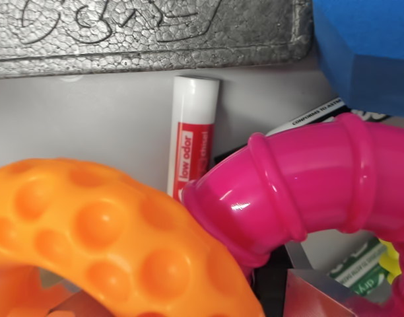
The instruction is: Pick an object from the bin
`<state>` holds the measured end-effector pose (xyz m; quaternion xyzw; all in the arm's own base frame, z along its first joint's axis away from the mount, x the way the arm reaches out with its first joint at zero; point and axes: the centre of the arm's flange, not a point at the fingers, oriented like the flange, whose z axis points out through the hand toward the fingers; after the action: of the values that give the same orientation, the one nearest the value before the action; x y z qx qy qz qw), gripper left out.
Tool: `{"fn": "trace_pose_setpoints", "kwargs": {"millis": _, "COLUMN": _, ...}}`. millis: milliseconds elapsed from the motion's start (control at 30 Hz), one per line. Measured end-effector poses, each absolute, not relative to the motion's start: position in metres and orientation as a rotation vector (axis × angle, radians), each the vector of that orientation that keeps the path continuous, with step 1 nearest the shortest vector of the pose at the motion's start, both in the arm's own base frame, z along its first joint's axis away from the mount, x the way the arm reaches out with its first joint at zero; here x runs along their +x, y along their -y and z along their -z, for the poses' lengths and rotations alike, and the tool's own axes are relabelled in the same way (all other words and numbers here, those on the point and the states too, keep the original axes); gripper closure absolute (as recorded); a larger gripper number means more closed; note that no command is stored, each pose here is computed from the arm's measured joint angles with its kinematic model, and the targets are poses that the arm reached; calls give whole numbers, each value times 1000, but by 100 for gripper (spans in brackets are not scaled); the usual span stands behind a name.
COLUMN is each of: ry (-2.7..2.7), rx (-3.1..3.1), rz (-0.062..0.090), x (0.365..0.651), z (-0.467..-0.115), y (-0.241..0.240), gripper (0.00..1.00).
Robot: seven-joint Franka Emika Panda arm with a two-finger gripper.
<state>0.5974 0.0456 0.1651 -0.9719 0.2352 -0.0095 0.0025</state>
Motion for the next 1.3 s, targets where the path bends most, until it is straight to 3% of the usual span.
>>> {"fn": "trace_pose_setpoints", "kwargs": {"millis": 1300, "ry": -741, "rx": -3053, "rz": 13, "x": 593, "z": -320, "y": -45, "gripper": 100}}
